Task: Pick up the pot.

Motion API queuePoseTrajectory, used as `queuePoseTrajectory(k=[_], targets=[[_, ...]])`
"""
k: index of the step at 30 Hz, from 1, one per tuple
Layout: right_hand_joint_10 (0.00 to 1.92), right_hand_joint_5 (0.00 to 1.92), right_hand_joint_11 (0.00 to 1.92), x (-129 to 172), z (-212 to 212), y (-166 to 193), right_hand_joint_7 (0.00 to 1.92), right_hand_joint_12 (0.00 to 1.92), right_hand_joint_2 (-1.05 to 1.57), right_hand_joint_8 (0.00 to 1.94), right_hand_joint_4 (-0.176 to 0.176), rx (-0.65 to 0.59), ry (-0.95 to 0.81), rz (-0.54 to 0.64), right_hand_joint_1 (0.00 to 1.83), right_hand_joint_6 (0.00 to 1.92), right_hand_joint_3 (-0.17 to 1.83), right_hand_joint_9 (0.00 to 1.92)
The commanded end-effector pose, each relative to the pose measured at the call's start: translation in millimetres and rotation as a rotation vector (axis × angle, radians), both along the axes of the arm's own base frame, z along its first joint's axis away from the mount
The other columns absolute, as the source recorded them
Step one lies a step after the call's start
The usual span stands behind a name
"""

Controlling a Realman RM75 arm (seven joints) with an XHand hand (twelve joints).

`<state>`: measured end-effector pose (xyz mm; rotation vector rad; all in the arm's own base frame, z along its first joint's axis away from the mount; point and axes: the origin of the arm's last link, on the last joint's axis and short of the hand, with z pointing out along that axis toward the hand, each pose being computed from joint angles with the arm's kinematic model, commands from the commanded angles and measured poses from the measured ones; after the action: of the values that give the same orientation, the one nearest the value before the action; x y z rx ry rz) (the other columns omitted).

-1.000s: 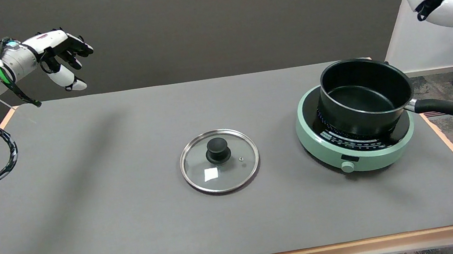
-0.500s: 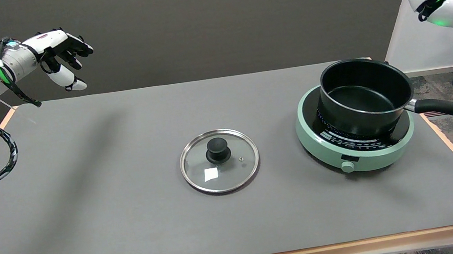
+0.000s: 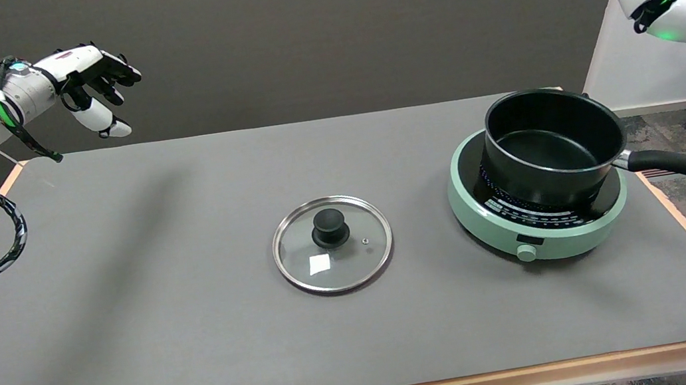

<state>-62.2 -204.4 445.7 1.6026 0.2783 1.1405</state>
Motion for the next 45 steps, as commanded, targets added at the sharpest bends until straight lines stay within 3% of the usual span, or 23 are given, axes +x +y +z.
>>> queuePoseTrajectory(k=[1,45], targets=[[0.55,0.65,0.52,-0.9,1.6,-0.2,0.77,1.18,0.70,0.28,0.047,-0.003,-0.005,0.001,0.77,0.35,0.80,0.72],[0.54,0.65,0.51,-6.3,10.2,-2.7,0.76,1.17,0.70,0.28,0.052,-0.013,-0.033,-0.004,0.77,0.34,0.81,0.72]])
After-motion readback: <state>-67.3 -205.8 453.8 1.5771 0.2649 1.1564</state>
